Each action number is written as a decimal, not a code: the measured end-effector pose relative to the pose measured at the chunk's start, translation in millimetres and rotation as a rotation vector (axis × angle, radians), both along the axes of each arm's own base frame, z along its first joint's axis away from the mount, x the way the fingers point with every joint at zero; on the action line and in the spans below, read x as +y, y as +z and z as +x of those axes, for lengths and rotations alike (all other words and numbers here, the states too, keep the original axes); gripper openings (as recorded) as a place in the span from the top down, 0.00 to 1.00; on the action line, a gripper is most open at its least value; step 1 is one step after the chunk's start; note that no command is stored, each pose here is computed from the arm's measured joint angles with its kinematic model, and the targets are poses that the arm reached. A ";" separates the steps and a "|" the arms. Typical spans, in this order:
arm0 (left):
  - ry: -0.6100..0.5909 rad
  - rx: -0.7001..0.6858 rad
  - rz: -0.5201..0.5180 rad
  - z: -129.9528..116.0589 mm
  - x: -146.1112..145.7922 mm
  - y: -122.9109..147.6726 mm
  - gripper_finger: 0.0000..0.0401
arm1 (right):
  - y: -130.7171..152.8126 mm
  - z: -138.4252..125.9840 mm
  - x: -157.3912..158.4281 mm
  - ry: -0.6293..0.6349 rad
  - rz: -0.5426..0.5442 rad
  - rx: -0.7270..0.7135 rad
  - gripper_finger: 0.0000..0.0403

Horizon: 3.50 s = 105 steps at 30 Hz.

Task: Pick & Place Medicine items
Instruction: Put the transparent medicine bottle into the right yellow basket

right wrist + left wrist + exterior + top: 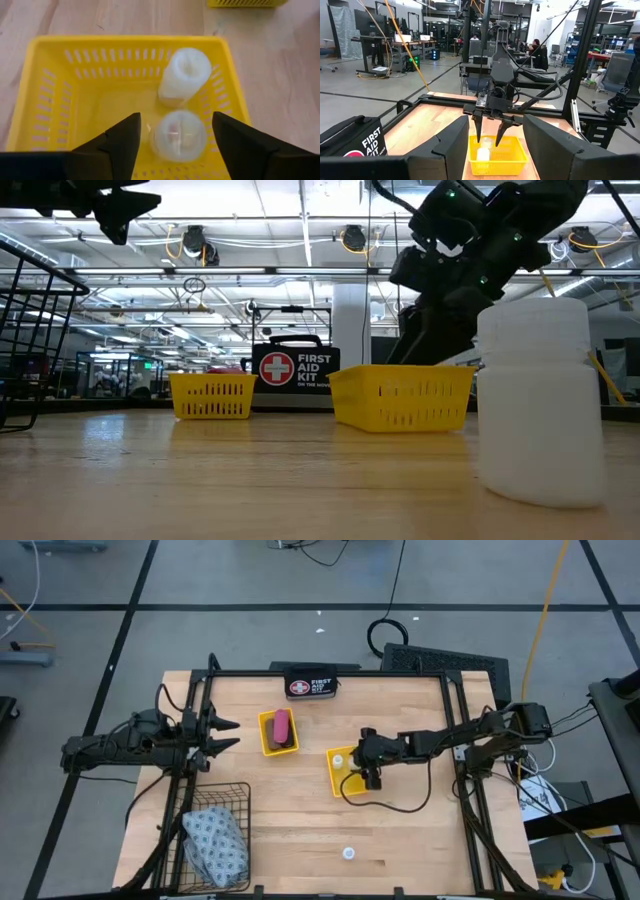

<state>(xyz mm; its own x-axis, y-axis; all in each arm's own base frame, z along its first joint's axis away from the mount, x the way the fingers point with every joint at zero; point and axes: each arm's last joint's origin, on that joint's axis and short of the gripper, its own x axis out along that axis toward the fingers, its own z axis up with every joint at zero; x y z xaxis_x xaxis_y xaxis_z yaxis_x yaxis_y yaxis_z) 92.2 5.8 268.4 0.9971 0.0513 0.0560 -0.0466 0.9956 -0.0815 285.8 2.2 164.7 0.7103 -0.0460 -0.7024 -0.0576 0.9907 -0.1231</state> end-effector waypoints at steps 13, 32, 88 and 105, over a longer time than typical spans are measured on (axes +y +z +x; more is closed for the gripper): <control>0.000 0.000 0.000 0.0 0.0 0.0 0.51 | 54.7 -10.2 65.6 0.138 0.080 -0.290 0.39; 0.000 -0.001 0.000 -0.1 0.0 0.1 0.51 | 45.9 36.0 217.5 0.468 -0.079 0.151 0.31; -0.001 -0.001 0.000 -0.1 0.0 0.1 0.51 | 44.9 42.4 208.3 0.436 0.021 0.102 0.67; 0.000 -0.001 0.000 -0.1 0.0 0.1 0.51 | 129.9 20.4 97.1 -0.042 0.015 0.050 0.67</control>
<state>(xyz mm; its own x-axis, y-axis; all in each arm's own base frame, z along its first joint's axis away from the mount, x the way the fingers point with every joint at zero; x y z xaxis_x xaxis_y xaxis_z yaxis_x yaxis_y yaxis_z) 92.2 5.8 268.5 0.9971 0.0509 0.0566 -0.0462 0.9956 -0.0814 306.2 99.3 294.6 0.6722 -0.0644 -0.7376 -0.0219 0.9941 -0.1067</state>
